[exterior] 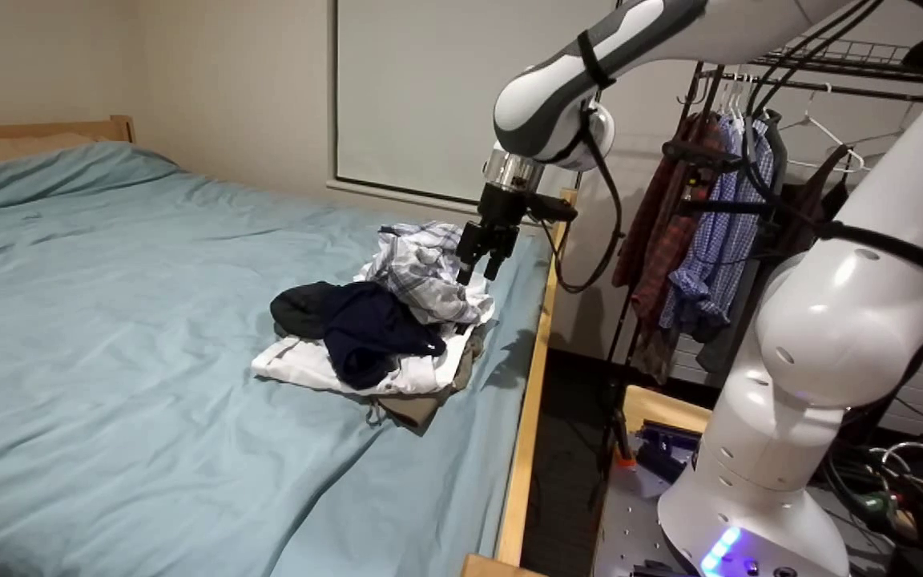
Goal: Put the checked shirt on the pile of clothes on the right
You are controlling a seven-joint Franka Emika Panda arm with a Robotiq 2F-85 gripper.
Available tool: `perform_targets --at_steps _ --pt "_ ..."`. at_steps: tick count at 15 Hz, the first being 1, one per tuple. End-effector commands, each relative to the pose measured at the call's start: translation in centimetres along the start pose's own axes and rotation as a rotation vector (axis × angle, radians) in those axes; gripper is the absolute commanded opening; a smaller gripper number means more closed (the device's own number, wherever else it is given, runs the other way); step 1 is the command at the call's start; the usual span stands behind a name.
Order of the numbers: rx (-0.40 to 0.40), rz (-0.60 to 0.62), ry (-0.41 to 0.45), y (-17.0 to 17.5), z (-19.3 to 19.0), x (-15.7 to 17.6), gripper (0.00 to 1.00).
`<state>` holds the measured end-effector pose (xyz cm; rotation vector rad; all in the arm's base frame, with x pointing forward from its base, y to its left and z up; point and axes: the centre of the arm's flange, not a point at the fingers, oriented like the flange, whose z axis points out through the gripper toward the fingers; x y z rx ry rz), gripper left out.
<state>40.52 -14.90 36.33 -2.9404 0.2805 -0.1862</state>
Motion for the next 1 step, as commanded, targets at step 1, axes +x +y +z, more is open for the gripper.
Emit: perform_targets --at_steps 1 --pt "-0.019 -0.023 0.014 -0.25 -0.21 0.01 1.0"
